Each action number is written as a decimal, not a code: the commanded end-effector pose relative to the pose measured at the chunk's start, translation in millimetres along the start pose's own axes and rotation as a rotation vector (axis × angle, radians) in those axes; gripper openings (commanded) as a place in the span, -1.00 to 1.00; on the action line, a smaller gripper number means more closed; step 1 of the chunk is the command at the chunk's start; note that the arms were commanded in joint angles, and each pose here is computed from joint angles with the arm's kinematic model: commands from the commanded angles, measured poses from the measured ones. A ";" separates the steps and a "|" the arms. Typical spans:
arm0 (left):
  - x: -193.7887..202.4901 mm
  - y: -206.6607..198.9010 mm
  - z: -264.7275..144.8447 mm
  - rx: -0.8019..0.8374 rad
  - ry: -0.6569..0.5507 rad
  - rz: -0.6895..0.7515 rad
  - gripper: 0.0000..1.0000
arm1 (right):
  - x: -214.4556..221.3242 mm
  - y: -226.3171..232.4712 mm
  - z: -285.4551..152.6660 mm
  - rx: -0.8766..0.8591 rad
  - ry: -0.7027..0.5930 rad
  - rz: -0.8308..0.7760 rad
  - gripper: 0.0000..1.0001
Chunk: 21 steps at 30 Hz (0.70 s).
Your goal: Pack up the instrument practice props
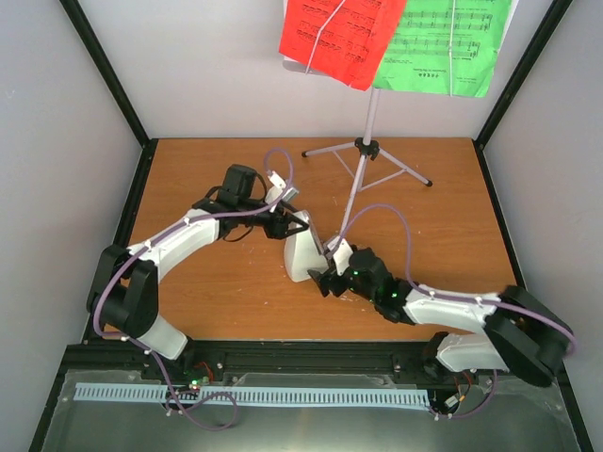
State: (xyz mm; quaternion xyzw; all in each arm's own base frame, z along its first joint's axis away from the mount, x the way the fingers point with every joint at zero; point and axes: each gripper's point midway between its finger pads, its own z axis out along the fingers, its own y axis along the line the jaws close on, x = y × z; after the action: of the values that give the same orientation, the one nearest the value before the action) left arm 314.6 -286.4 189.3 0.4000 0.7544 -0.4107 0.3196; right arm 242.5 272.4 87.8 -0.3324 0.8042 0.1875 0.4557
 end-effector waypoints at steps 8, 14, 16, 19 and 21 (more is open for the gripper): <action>13.6 -34.5 2.2 -0.027 0.068 0.181 0.43 | -45.6 -55.6 -46.6 0.103 -0.159 0.212 0.78; -14.1 -51.7 -22.7 -0.049 -0.046 0.249 0.70 | -29.0 -64.4 -23.8 0.118 -0.067 0.260 0.48; -28.6 -53.8 -43.5 -0.078 -0.130 0.272 0.74 | -27.8 -60.6 -16.2 0.094 -0.054 0.249 0.42; -53.3 -44.1 -85.5 -0.152 -0.272 0.268 0.77 | -23.2 -51.0 -5.2 0.039 -0.025 0.197 0.35; -62.6 -34.2 -107.8 -0.231 -0.331 0.265 0.80 | -21.1 -36.7 0.1 -0.036 -0.009 0.163 0.32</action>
State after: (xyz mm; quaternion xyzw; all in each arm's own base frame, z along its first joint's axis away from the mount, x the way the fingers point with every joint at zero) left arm 279.4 -253.3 254.9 0.4282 0.7021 -0.3527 0.4464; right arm 279.9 230.8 99.0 -0.2240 0.8440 0.2032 0.4428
